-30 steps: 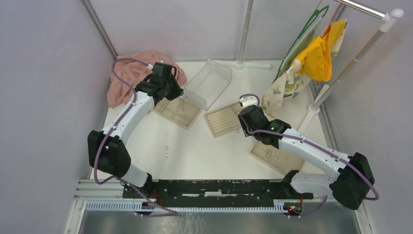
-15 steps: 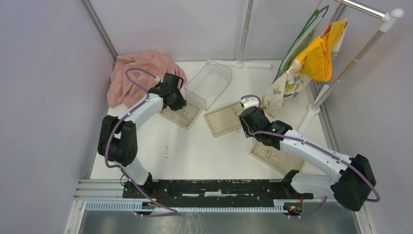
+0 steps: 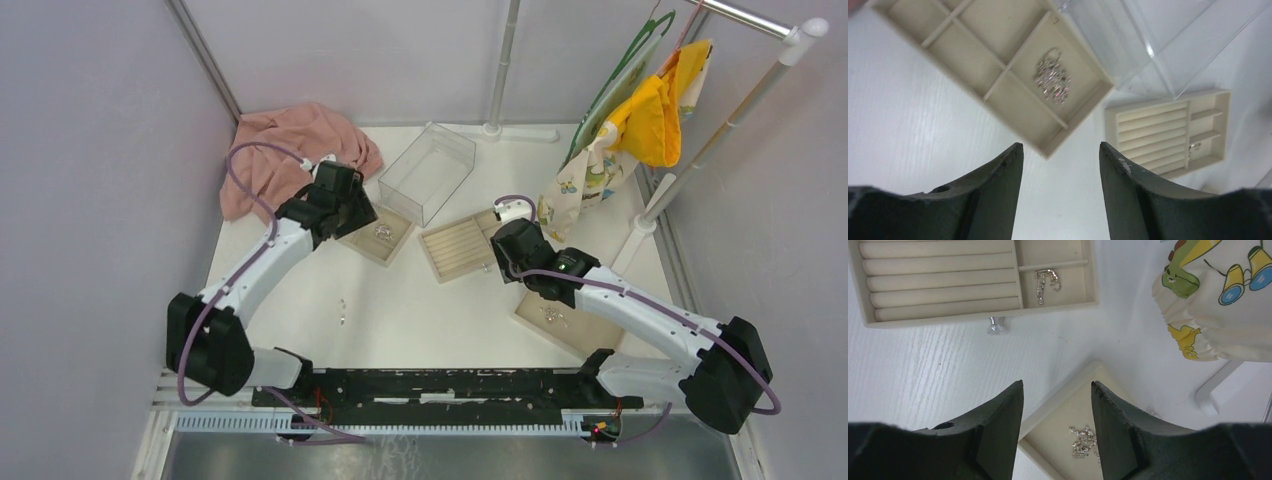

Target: Organize the mixed jewelry

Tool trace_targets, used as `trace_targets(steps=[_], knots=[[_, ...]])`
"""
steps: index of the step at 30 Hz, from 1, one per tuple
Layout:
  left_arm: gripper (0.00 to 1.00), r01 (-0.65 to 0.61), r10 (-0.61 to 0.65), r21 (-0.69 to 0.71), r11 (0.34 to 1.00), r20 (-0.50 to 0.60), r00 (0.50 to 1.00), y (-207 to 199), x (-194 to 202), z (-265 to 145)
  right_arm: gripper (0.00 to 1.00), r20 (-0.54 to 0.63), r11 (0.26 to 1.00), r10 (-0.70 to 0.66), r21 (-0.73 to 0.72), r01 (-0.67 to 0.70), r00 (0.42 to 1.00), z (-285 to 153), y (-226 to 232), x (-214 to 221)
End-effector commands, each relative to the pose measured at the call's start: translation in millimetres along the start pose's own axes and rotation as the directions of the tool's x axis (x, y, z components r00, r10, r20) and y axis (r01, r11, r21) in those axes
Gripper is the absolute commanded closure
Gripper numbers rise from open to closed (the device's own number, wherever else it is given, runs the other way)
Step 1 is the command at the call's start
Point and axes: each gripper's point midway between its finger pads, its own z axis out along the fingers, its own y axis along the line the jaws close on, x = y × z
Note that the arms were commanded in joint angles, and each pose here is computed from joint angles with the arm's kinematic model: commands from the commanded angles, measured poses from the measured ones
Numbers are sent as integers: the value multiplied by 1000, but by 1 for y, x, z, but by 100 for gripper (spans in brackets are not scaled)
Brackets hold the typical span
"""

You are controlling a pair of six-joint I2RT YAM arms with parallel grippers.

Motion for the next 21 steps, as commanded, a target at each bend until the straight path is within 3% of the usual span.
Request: trace_targets(steps=[1, 8, 14, 17, 21], knots=[[36, -68, 63, -154, 986, -39, 997, 56, 42, -18, 42, 24, 999, 32, -24, -31, 999, 3, 7, -6], [42, -11, -30, -332, 943, -118, 993, 104, 98, -35, 42, 17, 999, 6, -44, -6, 1000, 7, 12, -9], [53, 42, -88, -446, 894, -82, 993, 131, 111, -31, 42, 23, 998, -3, -55, 4, 1000, 7, 15, -13], [62, 24, -74, -476, 879, -85, 994, 140, 117, -25, 42, 26, 998, -6, -56, 7, 1000, 7, 15, -14], [67, 6, -80, -453, 892, -143, 987, 138, 132, -14, 42, 26, 998, -7, -56, 9, 1000, 6, 15, -14]])
